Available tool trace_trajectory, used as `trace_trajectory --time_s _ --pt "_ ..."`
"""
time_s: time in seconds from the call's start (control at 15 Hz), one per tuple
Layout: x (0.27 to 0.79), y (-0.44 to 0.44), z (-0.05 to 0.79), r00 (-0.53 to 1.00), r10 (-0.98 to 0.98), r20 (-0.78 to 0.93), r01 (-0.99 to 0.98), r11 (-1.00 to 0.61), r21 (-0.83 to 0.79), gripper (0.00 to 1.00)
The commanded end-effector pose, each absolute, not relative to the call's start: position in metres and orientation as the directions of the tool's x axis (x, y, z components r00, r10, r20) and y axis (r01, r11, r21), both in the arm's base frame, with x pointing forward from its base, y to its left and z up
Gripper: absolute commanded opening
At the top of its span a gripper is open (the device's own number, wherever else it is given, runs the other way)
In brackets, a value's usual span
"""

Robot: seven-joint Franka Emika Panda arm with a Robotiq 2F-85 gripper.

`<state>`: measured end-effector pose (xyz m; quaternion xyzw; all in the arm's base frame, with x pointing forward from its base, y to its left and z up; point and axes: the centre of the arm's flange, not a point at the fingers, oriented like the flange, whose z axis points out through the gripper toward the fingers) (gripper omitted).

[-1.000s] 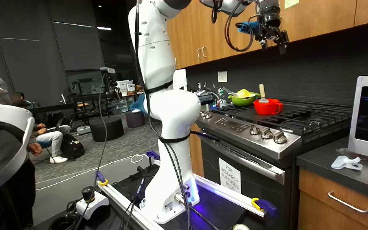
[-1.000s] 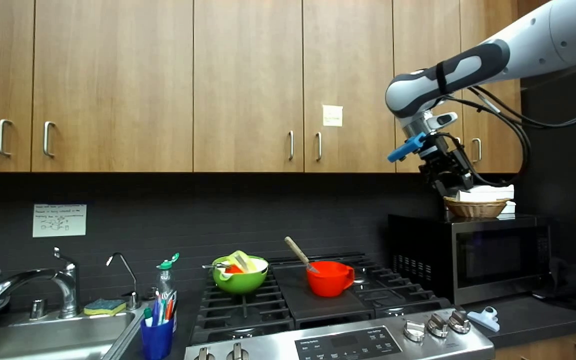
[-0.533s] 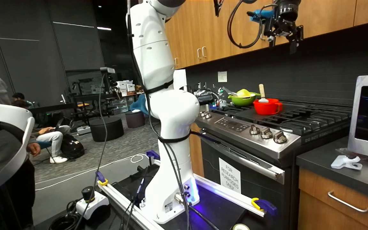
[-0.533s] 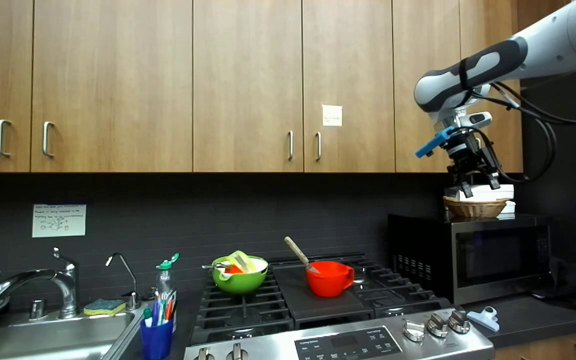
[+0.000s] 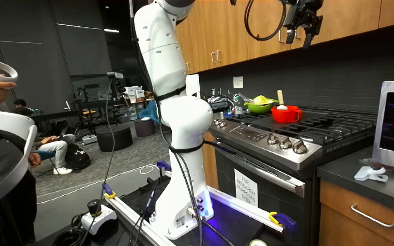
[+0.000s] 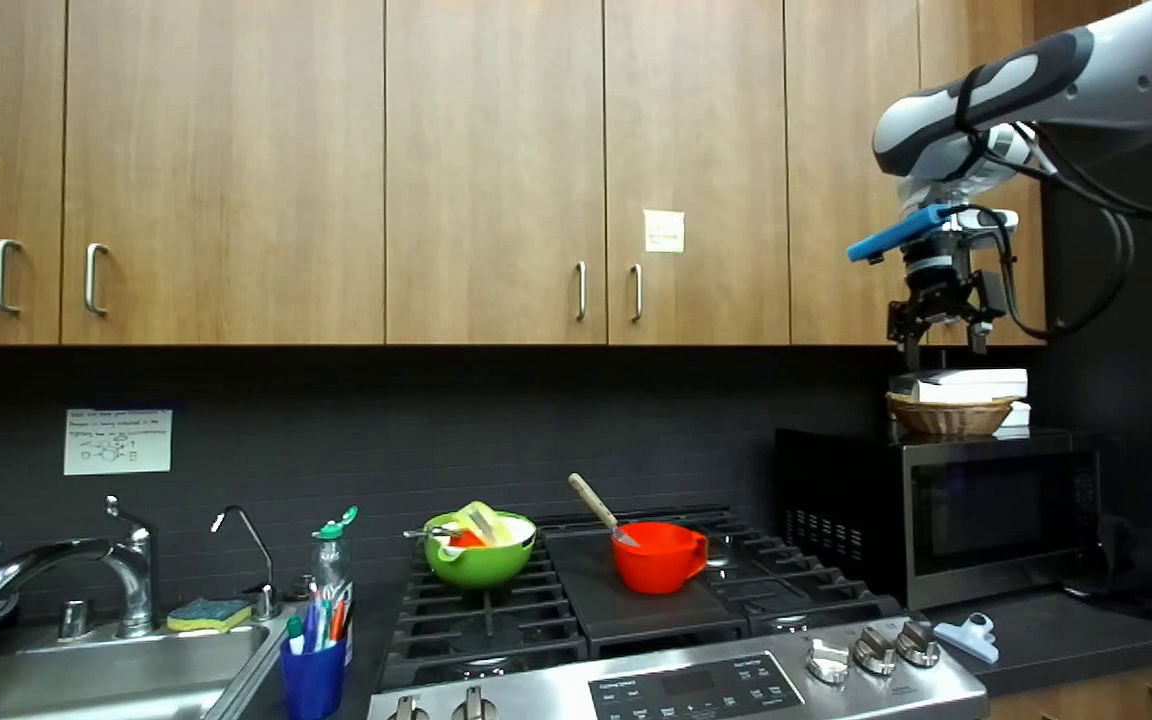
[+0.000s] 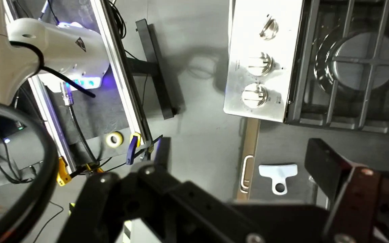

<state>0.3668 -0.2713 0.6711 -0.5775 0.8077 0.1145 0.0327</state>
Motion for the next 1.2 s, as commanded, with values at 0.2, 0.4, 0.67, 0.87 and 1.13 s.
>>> trace_trajectory --time_s 0.2,0.4,0.67,0.87,1.13 --pt "0.363 -0.272 0.697 -0.224 -0.943 -0.246 -0.973 0.203 0.107 1.00" --pt "0.366 -0.272 0.700 -0.207 -0.946 -0.248 -0.977 0.187 0.104 1.00" --pt "0.380 -0.269 0.697 -0.231 -0.939 -0.256 -0.972 0.212 0.099 1.00" --pt "0.405 -0.273 0.699 -0.258 -0.936 -0.239 -0.964 0.267 -0.002 1.00" --pt "0.441 -0.299 0.691 -0.369 -0.906 -0.208 -0.912 0.396 -0.109 1.00"
